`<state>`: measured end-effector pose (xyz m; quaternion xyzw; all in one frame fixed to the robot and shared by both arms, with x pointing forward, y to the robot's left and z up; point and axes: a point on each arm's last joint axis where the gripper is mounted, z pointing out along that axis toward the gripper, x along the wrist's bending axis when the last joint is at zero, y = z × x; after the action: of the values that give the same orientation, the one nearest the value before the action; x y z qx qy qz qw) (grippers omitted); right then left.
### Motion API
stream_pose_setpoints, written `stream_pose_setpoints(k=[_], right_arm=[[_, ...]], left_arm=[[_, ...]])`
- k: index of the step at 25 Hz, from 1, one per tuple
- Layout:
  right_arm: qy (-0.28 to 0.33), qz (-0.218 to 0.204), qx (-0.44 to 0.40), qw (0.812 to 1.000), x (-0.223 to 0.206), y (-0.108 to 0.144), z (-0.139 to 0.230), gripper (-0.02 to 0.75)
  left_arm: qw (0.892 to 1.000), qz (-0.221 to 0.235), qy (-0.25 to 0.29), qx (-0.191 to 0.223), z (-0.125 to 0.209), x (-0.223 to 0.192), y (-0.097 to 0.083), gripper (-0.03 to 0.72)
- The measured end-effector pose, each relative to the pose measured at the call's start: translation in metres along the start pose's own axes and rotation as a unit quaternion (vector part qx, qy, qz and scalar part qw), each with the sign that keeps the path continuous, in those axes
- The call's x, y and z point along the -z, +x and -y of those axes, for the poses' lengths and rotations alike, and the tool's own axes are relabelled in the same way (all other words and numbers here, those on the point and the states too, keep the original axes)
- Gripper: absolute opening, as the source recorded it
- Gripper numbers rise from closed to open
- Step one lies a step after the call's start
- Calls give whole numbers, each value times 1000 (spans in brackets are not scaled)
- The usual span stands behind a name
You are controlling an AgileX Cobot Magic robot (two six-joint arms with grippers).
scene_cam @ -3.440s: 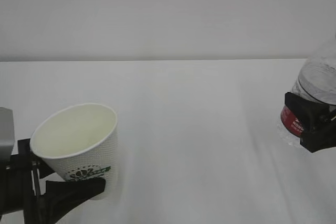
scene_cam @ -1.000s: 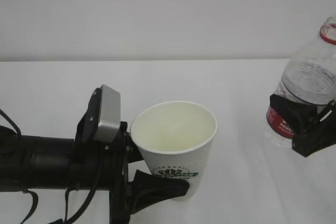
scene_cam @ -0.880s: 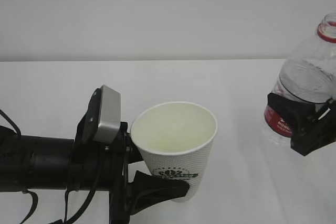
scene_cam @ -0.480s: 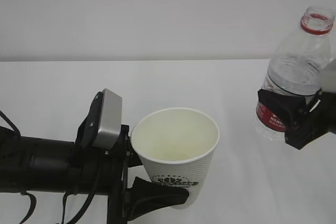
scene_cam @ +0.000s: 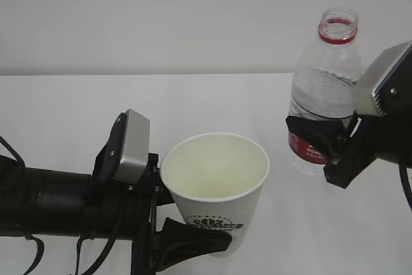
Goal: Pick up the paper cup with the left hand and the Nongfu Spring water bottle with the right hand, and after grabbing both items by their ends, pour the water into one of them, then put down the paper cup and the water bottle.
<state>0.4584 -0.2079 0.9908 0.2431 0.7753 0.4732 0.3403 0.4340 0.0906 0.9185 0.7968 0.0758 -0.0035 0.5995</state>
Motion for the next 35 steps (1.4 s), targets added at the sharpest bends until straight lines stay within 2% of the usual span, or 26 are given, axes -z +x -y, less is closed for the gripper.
stream_pose_setpoints(k=[13,22,25,35], right_arm=[[-23,-18,73,997,-8,-4,-24,452],[6,-44,106,993,-17,0,-13,452],[-2,-52,118,992,-23,-1,-15,452],[-31,-88,205,974,-43,13,-32,452]], left_arm=[[1000,12,5,-8,1,0,-2,471],[1000,17,1,-9,0,0,-3,471],[1000,18,1,-9,0,0,-3,471],[1000,19,-2,-14,-2,-1,-2,471]])
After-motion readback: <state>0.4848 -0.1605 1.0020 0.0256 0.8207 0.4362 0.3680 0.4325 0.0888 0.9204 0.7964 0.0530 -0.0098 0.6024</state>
